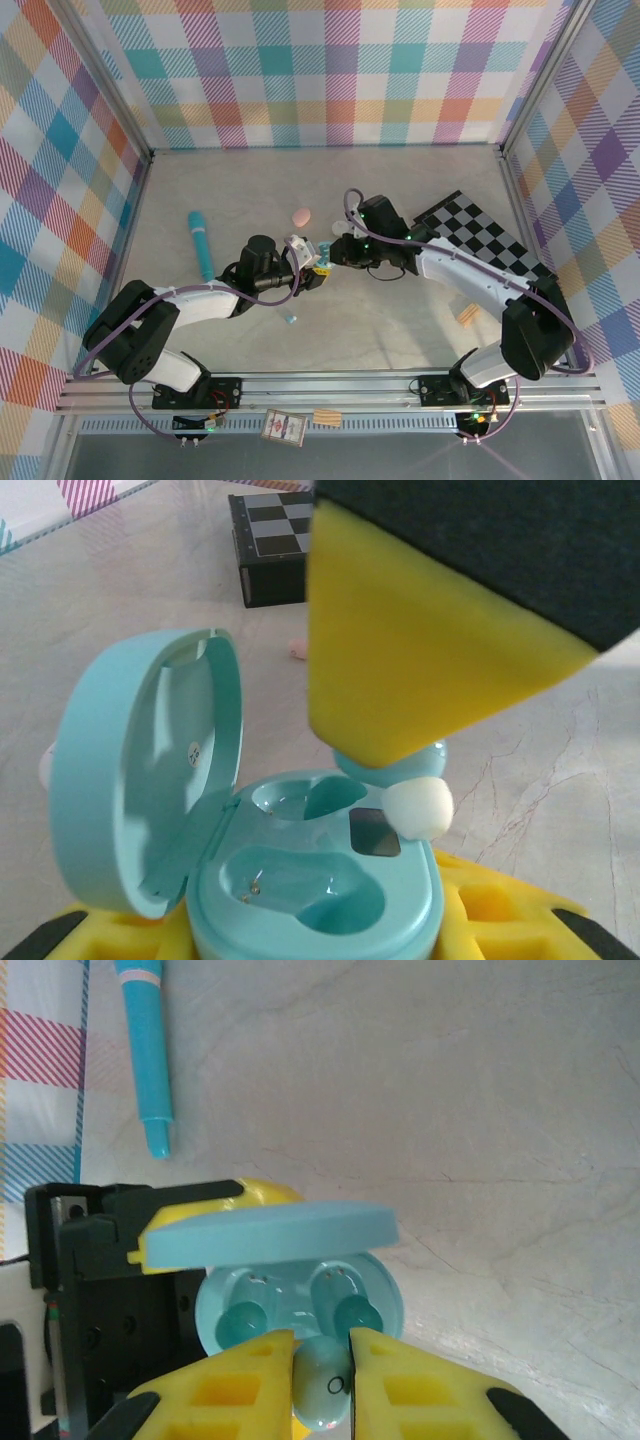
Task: Insert the wireless bluetooth earbuds into the charging case
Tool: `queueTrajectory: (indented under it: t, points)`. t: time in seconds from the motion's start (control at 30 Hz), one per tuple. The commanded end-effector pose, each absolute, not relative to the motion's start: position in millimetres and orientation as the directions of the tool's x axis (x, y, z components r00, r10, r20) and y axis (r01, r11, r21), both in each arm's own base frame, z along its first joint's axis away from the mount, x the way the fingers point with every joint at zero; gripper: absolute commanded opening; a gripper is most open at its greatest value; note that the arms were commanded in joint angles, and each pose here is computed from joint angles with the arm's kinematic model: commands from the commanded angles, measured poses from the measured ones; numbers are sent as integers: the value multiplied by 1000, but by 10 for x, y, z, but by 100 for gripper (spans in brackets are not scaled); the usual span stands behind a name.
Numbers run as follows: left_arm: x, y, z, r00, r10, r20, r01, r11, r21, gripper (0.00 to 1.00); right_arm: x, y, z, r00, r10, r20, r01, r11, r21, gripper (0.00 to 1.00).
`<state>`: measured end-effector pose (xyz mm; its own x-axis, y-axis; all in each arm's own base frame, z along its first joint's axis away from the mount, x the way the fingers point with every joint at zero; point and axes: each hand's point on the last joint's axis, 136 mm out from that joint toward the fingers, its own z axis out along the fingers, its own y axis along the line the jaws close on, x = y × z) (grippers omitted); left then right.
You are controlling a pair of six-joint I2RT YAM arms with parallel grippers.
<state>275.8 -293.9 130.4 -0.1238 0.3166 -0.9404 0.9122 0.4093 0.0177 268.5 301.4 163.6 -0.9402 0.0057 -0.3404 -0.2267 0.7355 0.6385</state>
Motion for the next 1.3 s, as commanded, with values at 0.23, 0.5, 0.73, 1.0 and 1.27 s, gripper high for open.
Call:
queueTrajectory:
  t: [0.23,0.5,0.73,1.0,1.27]
  points:
    - [2782,-3016,1409,-64,298,-952,920,387,59,32,2795,3186,1771,-928,2,-372,-262,707,657,20]
    - [2795,-3016,1432,-58,288,-956,917,394,63,32,2773,3277,1731,-935,-13,-356,-265,694,669,20]
    - [2795,-3009,1427,-60,287,-956,915,398,62,32,2736,3350,1748,-937,-22,-349,-271,676,686,20]
    - [2792,-3004,1459,-54,276,-960,914,401,64,32,2705,3309,1795,-933,-16,-358,-274,678,682,29]
    - [2793,-3002,1487,-46,255,-966,911,408,64,32,2661,3262,1888,-928,-3,-372,-278,669,689,33]
